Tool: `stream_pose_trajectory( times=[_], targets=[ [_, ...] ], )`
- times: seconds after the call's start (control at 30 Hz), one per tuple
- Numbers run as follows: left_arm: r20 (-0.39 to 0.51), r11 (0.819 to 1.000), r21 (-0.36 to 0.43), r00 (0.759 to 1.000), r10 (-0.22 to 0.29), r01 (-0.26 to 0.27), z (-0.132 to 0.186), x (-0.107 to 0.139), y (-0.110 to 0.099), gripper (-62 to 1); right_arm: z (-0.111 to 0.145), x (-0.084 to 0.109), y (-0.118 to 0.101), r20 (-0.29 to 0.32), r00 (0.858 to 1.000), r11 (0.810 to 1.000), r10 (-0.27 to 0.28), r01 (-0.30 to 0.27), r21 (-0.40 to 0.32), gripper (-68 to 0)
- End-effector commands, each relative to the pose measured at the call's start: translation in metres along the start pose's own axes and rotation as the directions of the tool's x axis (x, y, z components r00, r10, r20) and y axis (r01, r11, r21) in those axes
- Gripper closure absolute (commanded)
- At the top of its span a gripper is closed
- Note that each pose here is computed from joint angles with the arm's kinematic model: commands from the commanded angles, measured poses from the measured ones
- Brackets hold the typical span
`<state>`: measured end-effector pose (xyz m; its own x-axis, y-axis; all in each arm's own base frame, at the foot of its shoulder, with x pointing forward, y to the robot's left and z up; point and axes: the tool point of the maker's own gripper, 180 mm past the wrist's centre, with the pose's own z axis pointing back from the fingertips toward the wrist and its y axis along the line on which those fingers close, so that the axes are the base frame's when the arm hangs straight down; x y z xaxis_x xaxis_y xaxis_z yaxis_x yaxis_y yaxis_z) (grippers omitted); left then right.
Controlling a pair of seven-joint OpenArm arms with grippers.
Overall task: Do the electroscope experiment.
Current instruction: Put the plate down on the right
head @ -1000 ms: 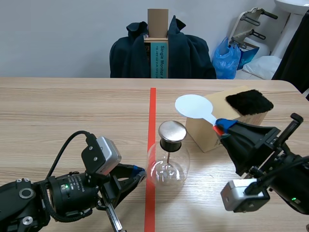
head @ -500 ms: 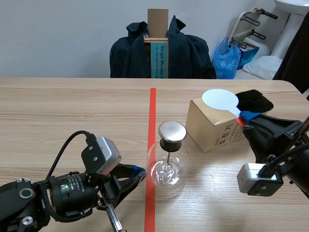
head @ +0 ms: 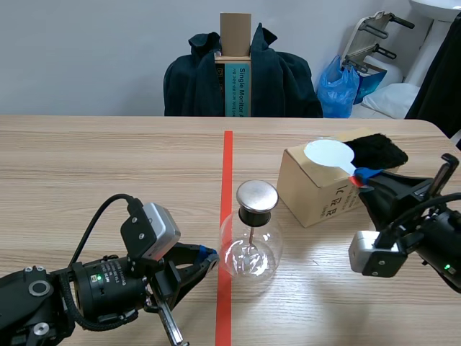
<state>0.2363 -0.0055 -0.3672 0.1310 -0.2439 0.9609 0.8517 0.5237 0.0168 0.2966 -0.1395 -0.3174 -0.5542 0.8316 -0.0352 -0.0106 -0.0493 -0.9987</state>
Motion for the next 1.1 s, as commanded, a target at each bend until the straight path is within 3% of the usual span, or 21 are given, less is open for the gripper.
stream_pose_trajectory(
  times=[0.0,0.33,0.43,0.6,0.7,0.8,1.07],
  targets=[
    [0.028,1.0,0.007,1.0,-0.002,0.002,-0.001,0.008,0.003,-2.7,-0.007,-0.008,-0.011,-0.009,1.0,0.999,0.017,-0.018,-0.035,-0.8],
    [0.022,0.999,0.034,0.999,-0.023,0.022,0.023,0.011,0.001,-4.4,-0.016,-0.012,0.004,-0.005,1.0,1.0,0.002,-0.002,0.012,-0.8],
    [0.026,0.999,0.026,0.999,-0.04,0.039,0.043,0.02,-0.008,-17.0,-0.015,-0.012,0.007,-0.01,1.0,1.0,0.0,0.0,0.019,-0.8],
    [0.03,0.998,0.02,0.998,-0.056,0.055,0.076,0.038,-0.025,-50.6,-0.014,-0.013,0.008,-0.015,1.0,1.0,-0.005,0.005,0.021,-1.3],
    [0.05,0.998,0.038,0.998,-0.045,0.043,0.091,0.054,-0.029,-62.0,-0.013,-0.016,0.008,-0.029,1.0,1.0,-0.01,0.01,0.021,-10.8],
    [0.078,0.999,0.046,0.997,-0.023,0.019,0.102,0.071,-0.033,-62.3,-0.013,-0.017,0.008,-0.039,0.999,1.0,-0.009,0.01,0.022,-25.8],
    [0.127,0.993,0.119,0.992,-0.021,0.006,0.11,0.099,-0.017,-62.3,-0.013,-0.023,0.006,-0.068,0.997,1.0,-0.022,0.023,0.009,-52.7]
  ],
)
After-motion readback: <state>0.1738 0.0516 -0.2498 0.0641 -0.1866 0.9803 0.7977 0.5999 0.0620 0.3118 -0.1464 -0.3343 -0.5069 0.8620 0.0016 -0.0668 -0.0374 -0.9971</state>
